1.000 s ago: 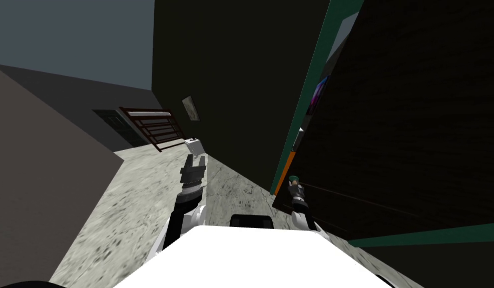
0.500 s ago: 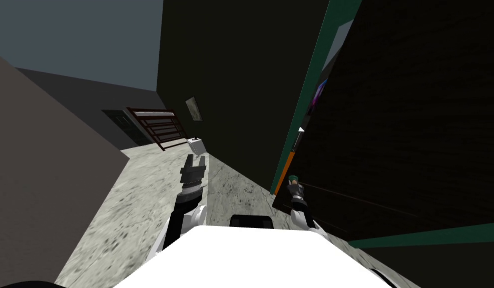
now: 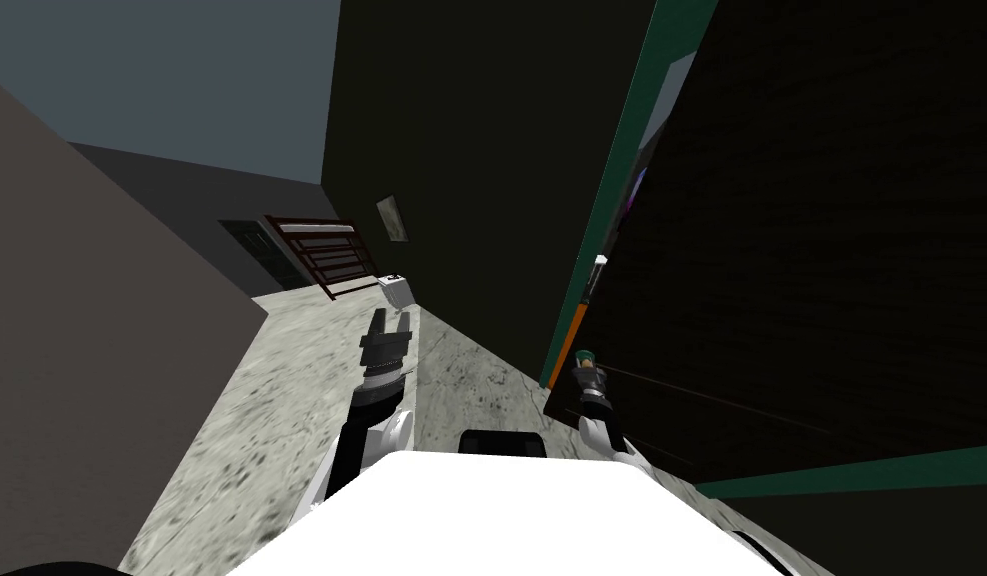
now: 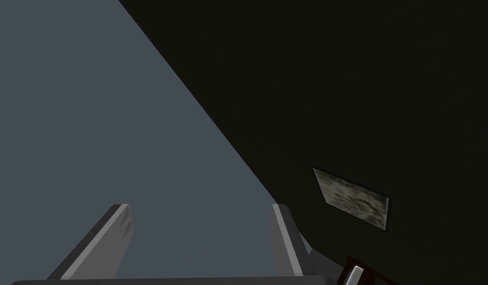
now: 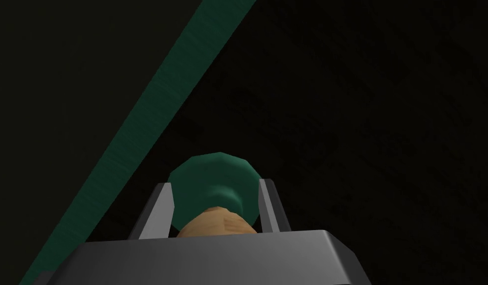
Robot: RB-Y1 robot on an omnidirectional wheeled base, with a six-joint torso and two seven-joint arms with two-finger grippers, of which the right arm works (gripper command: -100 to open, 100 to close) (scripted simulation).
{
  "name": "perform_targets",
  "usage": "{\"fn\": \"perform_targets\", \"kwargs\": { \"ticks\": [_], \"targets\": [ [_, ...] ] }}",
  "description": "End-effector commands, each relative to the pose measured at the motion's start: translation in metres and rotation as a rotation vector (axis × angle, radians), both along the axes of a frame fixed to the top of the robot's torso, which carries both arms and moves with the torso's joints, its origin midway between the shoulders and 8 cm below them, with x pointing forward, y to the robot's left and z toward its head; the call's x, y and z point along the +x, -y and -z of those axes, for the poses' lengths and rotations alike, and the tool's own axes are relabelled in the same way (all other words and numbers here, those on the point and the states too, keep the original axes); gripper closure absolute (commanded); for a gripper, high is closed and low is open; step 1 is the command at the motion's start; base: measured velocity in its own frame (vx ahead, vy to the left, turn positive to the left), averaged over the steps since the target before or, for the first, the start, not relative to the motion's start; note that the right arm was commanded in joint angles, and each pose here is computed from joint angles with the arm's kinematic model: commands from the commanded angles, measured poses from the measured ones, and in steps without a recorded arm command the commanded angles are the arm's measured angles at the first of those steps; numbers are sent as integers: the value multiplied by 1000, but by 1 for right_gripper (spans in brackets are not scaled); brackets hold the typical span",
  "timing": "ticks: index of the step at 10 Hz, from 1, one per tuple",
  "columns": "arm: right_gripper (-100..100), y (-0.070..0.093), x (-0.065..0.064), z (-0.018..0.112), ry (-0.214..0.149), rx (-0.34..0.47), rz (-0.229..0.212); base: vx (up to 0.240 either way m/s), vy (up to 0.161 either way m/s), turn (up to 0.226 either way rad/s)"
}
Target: Pull the door open
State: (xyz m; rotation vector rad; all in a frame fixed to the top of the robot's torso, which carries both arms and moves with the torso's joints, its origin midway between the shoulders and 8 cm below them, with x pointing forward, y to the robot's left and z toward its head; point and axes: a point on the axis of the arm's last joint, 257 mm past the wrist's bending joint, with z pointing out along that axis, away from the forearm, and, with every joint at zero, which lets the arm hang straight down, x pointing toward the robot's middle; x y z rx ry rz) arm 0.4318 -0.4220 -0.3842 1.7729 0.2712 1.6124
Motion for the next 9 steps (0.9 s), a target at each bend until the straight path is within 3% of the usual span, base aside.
{"fn": "perform_targets", "kwargs": {
  "ticks": [1,9],
  "targets": [
    [100,-2,-5,9,-5,61,3,-31,-8,31],
    [100,-4,2,9,67,249,8,-36,-19,34]
  ]
}}
